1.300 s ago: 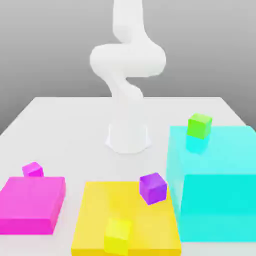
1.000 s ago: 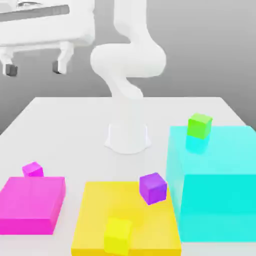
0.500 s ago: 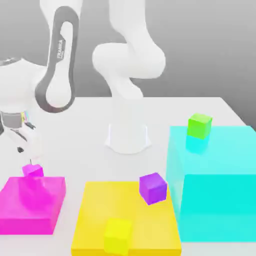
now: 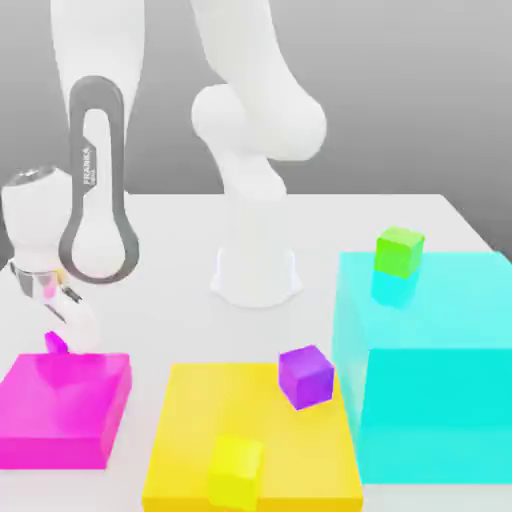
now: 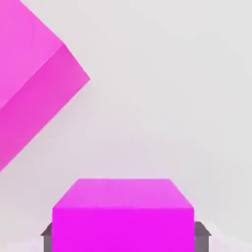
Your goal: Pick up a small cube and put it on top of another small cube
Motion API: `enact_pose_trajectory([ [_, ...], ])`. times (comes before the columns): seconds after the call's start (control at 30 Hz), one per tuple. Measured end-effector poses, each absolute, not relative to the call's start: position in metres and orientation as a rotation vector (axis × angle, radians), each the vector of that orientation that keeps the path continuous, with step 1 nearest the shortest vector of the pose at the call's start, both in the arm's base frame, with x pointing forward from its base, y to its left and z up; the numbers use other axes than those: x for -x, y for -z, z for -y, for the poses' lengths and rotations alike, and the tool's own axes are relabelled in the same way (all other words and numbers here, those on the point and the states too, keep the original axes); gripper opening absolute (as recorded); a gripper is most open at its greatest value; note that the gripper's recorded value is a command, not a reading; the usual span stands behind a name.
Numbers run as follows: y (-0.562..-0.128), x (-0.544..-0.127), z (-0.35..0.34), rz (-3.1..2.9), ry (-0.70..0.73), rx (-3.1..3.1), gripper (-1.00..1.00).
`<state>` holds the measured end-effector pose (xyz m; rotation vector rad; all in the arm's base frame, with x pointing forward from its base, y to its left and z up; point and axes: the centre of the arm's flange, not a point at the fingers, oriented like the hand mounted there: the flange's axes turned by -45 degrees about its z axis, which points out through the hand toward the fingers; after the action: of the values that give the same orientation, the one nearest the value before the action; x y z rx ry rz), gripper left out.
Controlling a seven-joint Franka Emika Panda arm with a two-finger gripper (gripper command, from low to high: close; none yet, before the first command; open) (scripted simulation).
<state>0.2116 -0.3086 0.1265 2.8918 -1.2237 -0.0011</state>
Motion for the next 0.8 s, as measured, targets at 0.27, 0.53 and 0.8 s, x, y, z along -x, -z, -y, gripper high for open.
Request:
enact_pose_trajectory([
  [0.27,-0.159,-0.213,0.313,1.212,-0.006,-2.884,-1.0],
  [0.53,-0.196,-0.236,0.292,1.029,-0.004,-2.979,-1.0],
  [0.8,-0.235,-0.336,0.185,-0.197,-0.021,-3.19,-1.0],
])
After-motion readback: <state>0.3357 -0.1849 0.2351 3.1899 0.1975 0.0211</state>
